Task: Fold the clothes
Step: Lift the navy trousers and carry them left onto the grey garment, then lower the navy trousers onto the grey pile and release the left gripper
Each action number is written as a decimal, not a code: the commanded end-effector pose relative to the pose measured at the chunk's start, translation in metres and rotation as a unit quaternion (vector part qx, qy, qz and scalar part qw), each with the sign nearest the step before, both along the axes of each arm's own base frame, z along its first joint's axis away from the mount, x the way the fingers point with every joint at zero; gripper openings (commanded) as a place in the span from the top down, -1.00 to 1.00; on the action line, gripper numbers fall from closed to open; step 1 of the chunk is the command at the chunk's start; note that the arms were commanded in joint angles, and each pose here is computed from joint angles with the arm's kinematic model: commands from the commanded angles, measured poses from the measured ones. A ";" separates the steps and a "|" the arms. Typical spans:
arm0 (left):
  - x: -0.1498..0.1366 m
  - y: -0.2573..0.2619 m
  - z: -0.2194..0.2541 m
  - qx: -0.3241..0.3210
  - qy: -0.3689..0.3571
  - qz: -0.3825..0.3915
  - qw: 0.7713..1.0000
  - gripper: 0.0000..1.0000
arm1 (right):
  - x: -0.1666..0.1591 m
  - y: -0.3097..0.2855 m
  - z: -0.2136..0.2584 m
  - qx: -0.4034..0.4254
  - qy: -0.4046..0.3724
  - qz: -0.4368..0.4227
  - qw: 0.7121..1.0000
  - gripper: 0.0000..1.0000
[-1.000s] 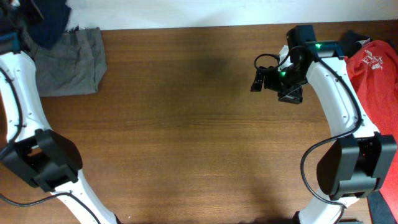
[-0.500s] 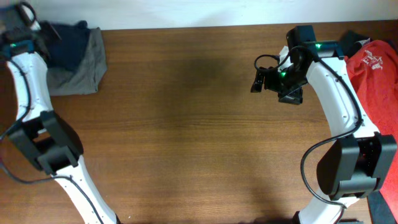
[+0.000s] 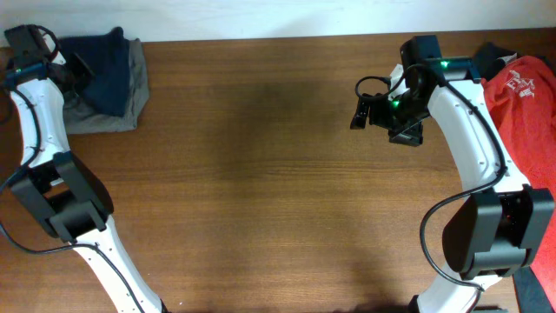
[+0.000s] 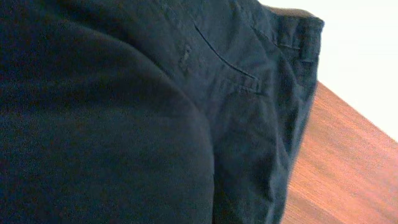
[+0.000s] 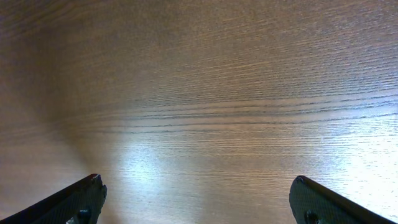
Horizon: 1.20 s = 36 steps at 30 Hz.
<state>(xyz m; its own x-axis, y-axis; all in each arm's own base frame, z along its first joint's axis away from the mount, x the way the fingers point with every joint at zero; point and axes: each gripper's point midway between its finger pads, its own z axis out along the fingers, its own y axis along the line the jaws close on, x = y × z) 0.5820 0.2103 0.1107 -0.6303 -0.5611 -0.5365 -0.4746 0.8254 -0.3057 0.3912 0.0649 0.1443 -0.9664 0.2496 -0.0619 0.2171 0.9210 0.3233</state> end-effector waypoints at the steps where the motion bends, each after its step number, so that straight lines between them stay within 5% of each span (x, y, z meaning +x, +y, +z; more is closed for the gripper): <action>1: 0.001 -0.053 0.016 -0.159 -0.022 -0.033 0.986 0.46 | 0.000 0.000 0.017 0.004 -0.024 0.004 1.000 -0.97; 2: -0.001 -0.059 0.017 -0.179 -0.020 -0.036 0.983 0.19 | 0.000 0.000 0.017 0.004 -0.024 0.004 1.000 -0.97; 4: -0.003 -0.068 0.018 -0.202 -0.019 -0.047 0.978 -0.95 | 0.000 0.000 0.018 0.004 -0.024 0.004 1.000 -0.98; 11: -0.012 -0.078 0.037 -0.278 -0.027 -0.063 0.958 -0.98 | 0.000 0.000 0.017 0.004 -0.024 0.007 1.000 -0.98; 17: -0.037 -0.085 0.076 -0.279 -0.015 -0.055 0.959 -0.98 | 0.000 0.000 0.018 0.004 -0.025 0.007 1.000 -0.97; 21: -0.073 -0.063 0.097 -0.220 0.032 0.051 0.974 -0.98 | 0.000 0.000 0.017 0.004 -0.025 0.007 1.000 -0.97; 28: -0.112 -0.034 0.108 -0.133 0.074 0.130 0.980 -0.98 | 0.000 0.000 0.017 0.004 -0.025 0.007 1.000 -0.97; 36: -0.142 0.018 0.080 -0.182 0.096 0.252 0.946 -0.98 | -0.001 0.000 0.017 0.004 -0.023 0.008 1.000 -0.97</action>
